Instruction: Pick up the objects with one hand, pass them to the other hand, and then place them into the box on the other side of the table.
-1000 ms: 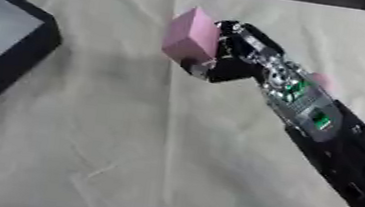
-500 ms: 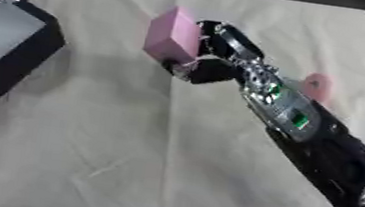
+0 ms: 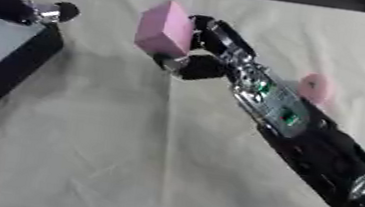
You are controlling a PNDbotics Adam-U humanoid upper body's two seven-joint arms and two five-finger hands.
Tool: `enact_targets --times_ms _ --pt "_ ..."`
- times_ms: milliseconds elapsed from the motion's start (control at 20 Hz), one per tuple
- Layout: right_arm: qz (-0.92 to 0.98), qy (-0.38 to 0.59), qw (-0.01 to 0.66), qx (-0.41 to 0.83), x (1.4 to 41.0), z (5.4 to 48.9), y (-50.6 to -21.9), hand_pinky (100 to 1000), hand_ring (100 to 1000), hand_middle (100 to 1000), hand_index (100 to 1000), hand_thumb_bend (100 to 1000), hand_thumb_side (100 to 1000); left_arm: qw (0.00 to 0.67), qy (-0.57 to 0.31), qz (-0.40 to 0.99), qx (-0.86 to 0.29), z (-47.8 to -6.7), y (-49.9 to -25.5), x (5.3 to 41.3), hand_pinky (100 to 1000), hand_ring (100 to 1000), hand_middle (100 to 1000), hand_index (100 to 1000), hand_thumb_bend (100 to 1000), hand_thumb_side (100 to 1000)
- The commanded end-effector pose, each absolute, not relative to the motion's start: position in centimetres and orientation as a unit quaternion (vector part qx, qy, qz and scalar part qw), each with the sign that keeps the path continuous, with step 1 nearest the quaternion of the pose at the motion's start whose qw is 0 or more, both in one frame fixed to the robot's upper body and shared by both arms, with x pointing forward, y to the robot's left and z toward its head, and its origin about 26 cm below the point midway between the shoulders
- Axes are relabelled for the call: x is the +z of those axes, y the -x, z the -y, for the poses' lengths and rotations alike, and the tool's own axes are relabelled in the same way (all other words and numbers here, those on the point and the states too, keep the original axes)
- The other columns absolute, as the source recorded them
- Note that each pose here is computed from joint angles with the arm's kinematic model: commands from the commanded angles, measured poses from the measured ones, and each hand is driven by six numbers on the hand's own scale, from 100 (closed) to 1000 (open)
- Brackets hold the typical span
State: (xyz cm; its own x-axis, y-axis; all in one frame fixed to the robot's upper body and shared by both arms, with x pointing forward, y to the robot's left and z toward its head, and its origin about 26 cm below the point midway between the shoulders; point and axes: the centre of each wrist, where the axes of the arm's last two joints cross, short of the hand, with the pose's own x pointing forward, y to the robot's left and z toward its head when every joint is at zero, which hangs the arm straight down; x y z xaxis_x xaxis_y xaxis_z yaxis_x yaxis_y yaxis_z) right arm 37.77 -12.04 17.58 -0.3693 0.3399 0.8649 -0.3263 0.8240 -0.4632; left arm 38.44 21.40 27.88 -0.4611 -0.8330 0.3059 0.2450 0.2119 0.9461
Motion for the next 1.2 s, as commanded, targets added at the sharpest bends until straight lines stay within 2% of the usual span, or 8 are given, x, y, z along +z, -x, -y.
enact_targets --times_ms 50,800,1200 --pt "0.785 -0.001 0.548 0.289 18.4 11.8 -37.8 791 611 616 556 321 100 0.449 -0.247 0.629 -0.585 -20.9 -38.5 28.7 812 760 769 851 505 567" --pt "0.793 -0.008 0.523 0.311 18.4 10.5 -37.3 790 612 615 555 326 100 0.403 -0.281 0.627 -0.605 -17.5 -39.8 27.4 839 798 806 869 642 444" --pt "0.796 -0.018 0.51 0.325 18.8 10.1 -36.9 790 612 615 555 332 100 0.373 -0.297 0.624 -0.619 -16.2 -40.4 27.0 840 804 811 867 669 417"
